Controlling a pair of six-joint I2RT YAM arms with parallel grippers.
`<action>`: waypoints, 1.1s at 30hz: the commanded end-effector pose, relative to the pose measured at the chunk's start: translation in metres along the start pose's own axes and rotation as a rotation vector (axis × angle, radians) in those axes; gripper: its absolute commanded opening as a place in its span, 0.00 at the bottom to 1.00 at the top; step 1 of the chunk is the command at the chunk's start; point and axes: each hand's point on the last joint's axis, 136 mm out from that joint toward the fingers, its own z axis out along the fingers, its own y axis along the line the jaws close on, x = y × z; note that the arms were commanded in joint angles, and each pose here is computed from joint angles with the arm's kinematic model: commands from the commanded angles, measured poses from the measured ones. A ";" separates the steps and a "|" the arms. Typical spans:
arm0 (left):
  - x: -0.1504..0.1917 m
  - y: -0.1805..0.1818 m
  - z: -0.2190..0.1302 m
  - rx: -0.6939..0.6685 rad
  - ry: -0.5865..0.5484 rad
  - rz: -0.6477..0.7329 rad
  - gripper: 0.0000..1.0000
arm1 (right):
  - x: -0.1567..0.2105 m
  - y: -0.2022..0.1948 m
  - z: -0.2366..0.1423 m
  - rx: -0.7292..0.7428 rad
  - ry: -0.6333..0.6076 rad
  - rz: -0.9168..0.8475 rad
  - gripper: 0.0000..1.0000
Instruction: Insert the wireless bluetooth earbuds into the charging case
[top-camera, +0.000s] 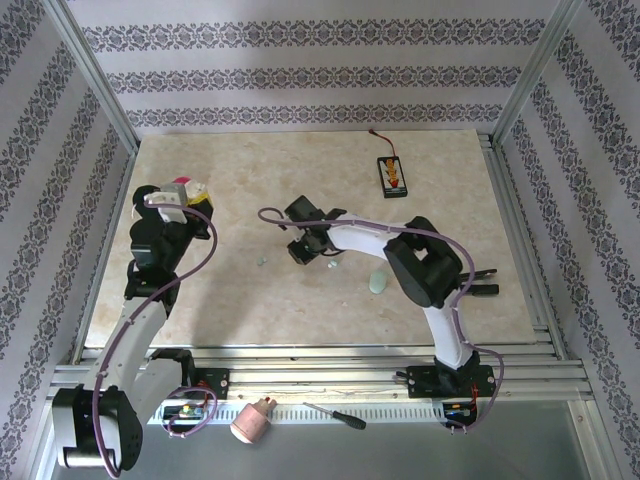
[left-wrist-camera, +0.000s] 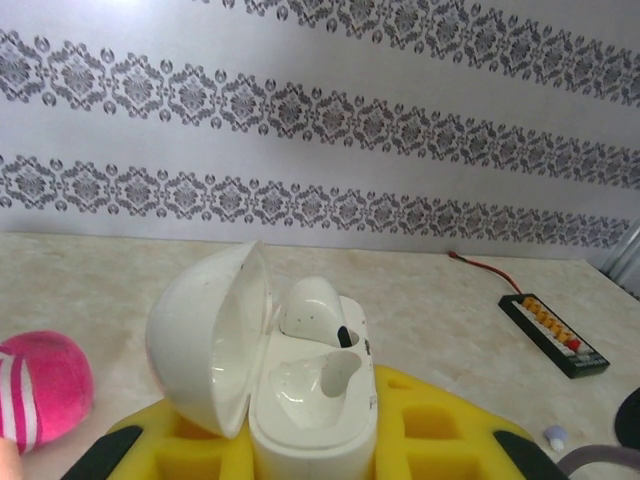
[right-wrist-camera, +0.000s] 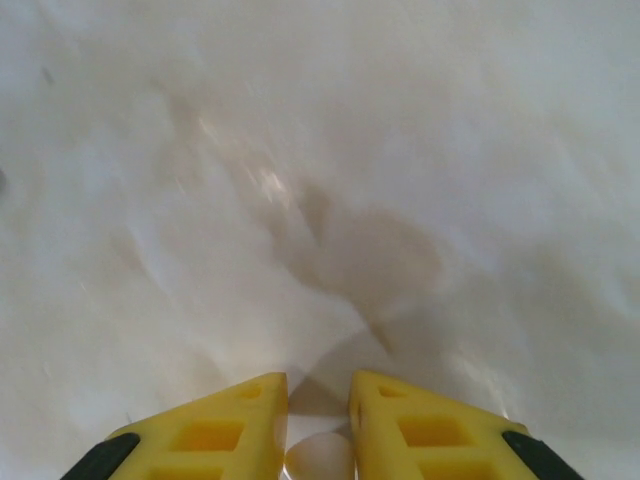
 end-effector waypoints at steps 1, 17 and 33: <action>0.010 -0.009 -0.006 0.043 0.016 -0.023 0.04 | 0.037 -0.016 -0.009 0.049 0.073 0.052 0.26; 0.049 -0.014 -0.009 0.086 0.001 0.092 0.05 | 0.033 -0.022 -0.065 0.134 0.172 -0.034 0.66; 0.069 -0.018 -0.017 0.124 -0.072 0.271 0.04 | 0.036 -0.009 -0.073 0.187 0.553 -0.184 0.64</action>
